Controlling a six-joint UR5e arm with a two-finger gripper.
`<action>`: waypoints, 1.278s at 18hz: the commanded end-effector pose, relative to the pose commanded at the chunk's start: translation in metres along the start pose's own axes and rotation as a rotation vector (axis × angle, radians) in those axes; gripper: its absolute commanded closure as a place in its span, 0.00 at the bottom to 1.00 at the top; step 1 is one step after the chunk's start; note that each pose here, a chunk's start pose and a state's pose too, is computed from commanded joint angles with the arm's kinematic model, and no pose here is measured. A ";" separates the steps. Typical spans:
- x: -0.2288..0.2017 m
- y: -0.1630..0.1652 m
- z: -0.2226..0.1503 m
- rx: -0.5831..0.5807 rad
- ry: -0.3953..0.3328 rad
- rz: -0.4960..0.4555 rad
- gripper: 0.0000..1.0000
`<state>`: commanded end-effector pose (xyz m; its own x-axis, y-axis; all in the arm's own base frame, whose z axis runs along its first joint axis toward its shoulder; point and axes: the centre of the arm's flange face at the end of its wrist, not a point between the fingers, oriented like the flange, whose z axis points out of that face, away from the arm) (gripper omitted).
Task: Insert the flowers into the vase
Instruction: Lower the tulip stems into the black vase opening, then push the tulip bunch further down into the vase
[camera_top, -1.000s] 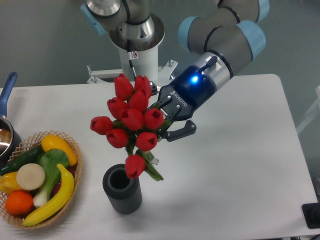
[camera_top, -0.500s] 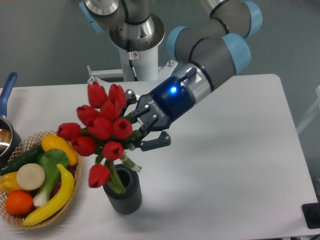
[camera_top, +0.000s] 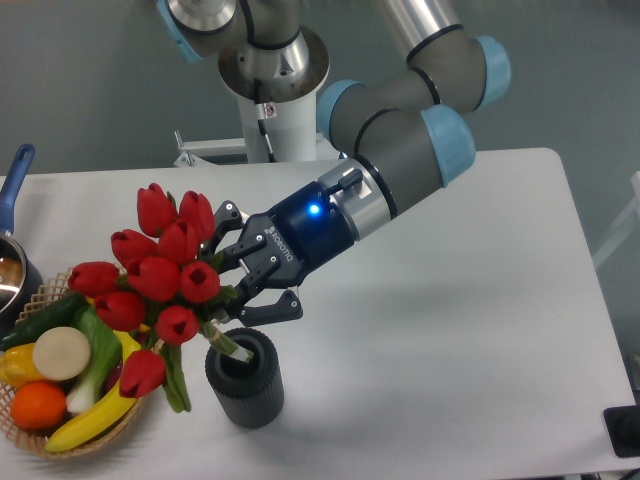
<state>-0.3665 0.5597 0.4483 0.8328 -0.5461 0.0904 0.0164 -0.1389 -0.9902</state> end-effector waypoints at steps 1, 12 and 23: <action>-0.001 0.002 0.000 0.000 0.000 -0.003 0.60; -0.005 0.025 -0.003 0.000 -0.003 -0.050 0.60; -0.015 0.060 -0.004 -0.001 -0.004 -0.113 0.59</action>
<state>-0.3801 0.5566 0.3884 0.8278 -0.5238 0.2011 0.1097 -0.2003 -0.9736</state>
